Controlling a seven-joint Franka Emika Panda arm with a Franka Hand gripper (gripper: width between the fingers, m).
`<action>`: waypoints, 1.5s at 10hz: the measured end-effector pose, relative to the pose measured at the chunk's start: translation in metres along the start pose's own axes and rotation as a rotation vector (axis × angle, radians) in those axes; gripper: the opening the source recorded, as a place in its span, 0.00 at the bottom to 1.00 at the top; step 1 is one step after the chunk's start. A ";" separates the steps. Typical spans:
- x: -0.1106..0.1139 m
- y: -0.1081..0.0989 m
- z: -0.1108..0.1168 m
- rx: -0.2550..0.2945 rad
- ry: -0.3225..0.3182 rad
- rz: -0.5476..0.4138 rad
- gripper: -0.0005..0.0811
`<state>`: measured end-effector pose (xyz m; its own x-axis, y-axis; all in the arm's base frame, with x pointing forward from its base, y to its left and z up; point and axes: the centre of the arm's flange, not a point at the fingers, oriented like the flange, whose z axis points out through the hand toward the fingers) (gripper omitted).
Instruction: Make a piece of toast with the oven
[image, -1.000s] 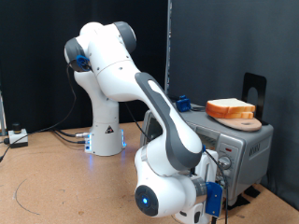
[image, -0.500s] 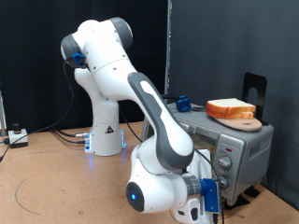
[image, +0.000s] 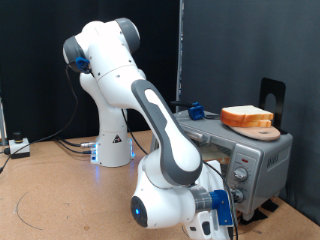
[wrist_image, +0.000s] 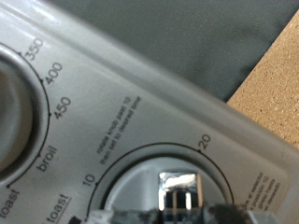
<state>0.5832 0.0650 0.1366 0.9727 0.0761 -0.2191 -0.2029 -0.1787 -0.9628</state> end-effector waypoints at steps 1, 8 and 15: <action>0.000 0.000 0.000 0.001 0.001 -0.001 0.12; 0.007 -0.005 -0.004 -0.003 0.035 -0.009 0.16; 0.015 -0.031 -0.030 -0.035 -0.075 0.173 0.94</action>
<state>0.6079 0.0424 0.1679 0.9122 0.1144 -0.3934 -0.3611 -0.2292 -0.9039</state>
